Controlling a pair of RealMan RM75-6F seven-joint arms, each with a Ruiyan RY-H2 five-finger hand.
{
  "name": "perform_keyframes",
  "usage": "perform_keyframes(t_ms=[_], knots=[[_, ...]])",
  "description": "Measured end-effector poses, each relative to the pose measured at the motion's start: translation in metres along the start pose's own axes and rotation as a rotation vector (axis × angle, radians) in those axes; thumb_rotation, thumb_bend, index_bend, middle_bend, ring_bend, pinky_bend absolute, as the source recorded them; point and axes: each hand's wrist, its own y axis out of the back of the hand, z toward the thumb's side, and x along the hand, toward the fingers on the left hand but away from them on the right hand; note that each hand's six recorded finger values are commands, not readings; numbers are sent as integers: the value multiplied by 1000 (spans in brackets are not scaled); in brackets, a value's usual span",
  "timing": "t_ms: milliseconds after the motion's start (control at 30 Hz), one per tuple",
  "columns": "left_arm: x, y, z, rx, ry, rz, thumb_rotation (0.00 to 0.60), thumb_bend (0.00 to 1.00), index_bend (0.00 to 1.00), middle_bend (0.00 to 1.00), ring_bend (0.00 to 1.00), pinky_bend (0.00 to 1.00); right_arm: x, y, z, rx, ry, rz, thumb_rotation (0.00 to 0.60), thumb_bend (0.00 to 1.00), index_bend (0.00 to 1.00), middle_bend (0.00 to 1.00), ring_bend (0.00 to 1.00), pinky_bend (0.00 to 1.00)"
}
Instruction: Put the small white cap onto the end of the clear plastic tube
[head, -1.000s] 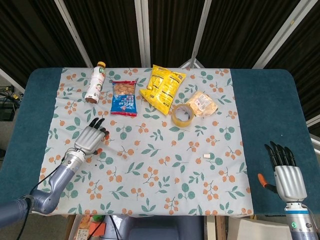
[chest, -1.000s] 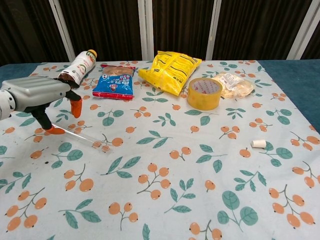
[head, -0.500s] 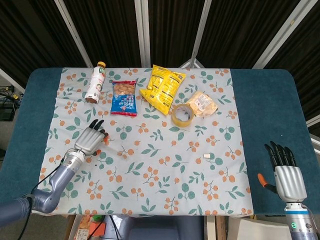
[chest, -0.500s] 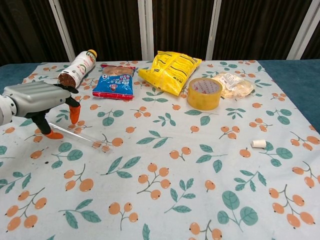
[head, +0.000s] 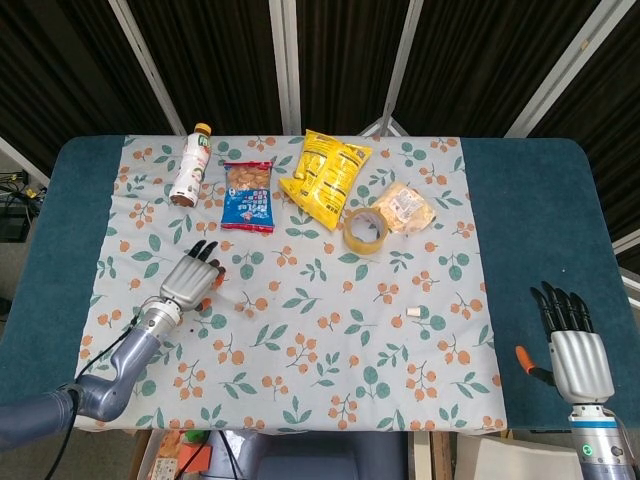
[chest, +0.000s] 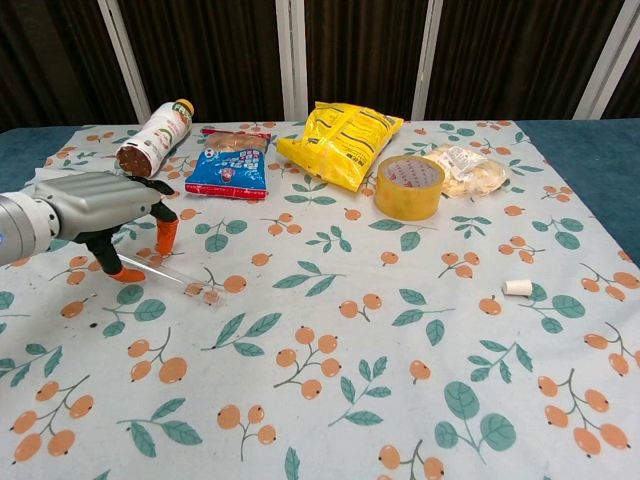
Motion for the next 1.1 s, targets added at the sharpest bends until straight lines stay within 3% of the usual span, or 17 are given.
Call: perform_keyframes(t_ms=[333, 667, 1100], knots=[[1, -4, 1, 13, -1, -9, 600, 365, 494, 360, 0, 0, 0, 0, -1, -8, -4, 2, 600, 351, 0, 0, 0, 0], [2, -3, 4, 3, -8, -2, 600, 473, 633, 394, 17, 0, -1, 0, 1, -14, 0, -2, 600, 350, 0, 0, 0, 0], [-1, 1, 9, -14, -30, 36, 600, 530, 718, 495, 74, 0, 0, 0, 2, -13, 1, -2, 600, 350, 0, 0, 0, 0]])
